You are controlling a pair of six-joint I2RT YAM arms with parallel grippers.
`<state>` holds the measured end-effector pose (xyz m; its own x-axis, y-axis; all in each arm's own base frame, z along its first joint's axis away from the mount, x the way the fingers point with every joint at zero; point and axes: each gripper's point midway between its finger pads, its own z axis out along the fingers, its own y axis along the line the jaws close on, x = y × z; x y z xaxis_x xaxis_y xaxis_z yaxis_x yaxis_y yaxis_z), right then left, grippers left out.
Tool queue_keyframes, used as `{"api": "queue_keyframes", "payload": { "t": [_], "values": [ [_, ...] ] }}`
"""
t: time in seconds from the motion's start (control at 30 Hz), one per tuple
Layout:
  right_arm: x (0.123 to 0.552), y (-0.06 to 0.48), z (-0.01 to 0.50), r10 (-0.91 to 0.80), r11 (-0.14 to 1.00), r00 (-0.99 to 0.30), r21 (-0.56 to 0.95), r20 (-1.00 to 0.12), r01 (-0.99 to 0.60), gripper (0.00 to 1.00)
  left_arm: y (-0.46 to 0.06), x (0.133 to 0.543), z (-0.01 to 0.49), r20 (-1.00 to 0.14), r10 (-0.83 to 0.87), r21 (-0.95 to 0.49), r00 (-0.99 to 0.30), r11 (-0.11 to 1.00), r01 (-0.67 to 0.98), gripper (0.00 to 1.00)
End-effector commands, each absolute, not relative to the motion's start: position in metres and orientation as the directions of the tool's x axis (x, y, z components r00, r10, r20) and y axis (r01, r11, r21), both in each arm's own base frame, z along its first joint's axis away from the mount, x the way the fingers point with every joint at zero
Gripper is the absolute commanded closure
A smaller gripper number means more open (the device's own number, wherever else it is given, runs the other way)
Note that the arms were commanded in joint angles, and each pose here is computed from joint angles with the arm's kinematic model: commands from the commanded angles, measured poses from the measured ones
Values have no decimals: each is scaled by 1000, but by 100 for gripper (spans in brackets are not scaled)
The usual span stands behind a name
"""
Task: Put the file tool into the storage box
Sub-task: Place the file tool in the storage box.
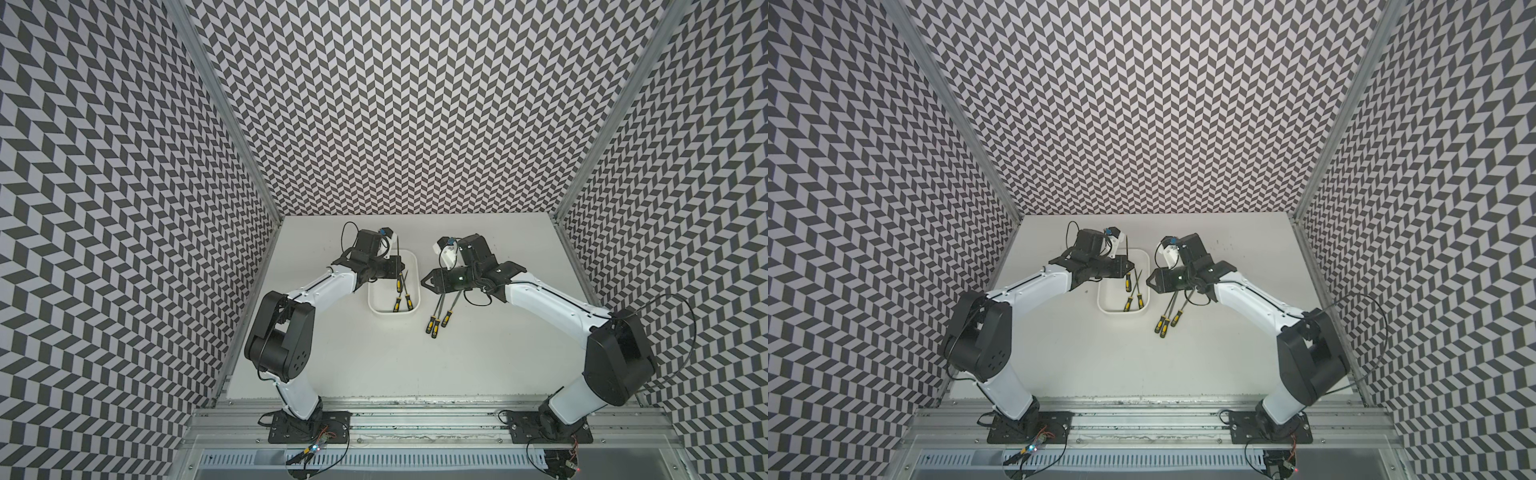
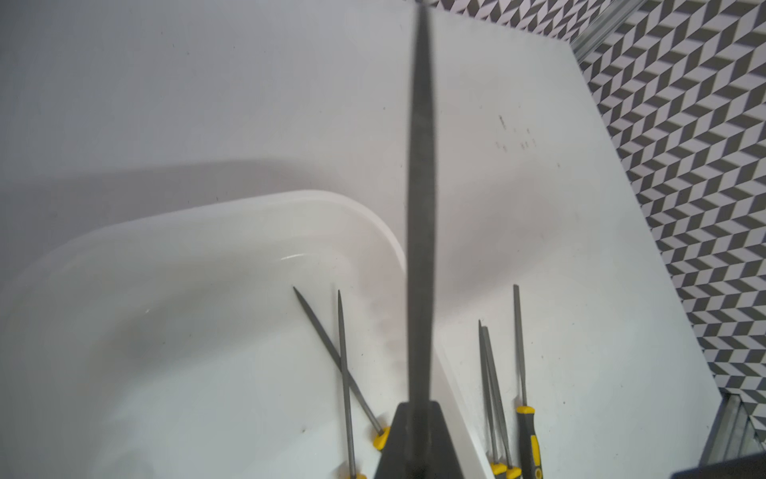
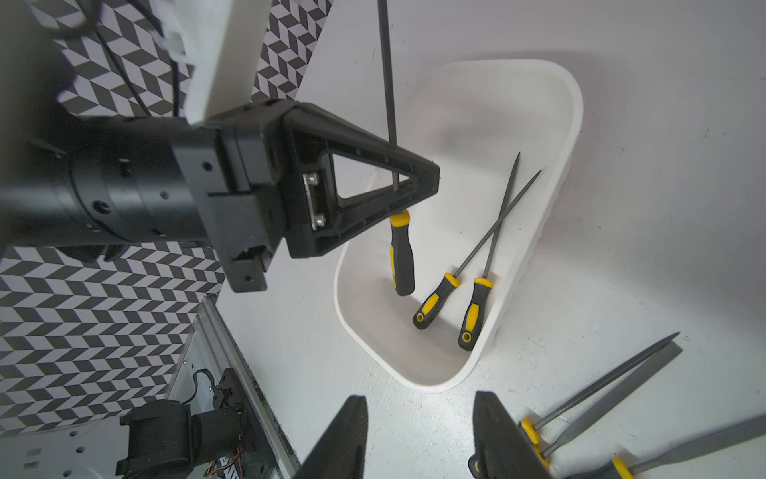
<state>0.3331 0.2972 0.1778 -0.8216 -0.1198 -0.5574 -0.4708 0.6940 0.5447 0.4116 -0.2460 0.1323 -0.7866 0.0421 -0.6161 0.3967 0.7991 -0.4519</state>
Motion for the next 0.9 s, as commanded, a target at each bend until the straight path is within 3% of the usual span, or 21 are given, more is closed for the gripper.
{"api": "queue_keyframes", "payload": {
  "t": [0.0, 0.33, 0.63, 0.87],
  "values": [
    [341, 300, 198, -95, 685, -786, 533, -611, -496, 54, -237, 400, 89, -532, 113, -399, -839, 841, 366, 100],
    [343, 296, 194, -90, 696, -795, 533, -600, -481, 54, -218, 392, 49, -454, 152, -308, -878, 898, 315, 100],
    [343, 295, 189, -92, 698, -802, 536, -590, -475, 54, -233, 388, 64, -447, 148, -361, -882, 872, 329, 100],
    [343, 295, 187, -94, 698, -806, 538, -584, -472, 54, -223, 398, 75, -468, 183, -279, -865, 898, 341, 100]
  ]
}}
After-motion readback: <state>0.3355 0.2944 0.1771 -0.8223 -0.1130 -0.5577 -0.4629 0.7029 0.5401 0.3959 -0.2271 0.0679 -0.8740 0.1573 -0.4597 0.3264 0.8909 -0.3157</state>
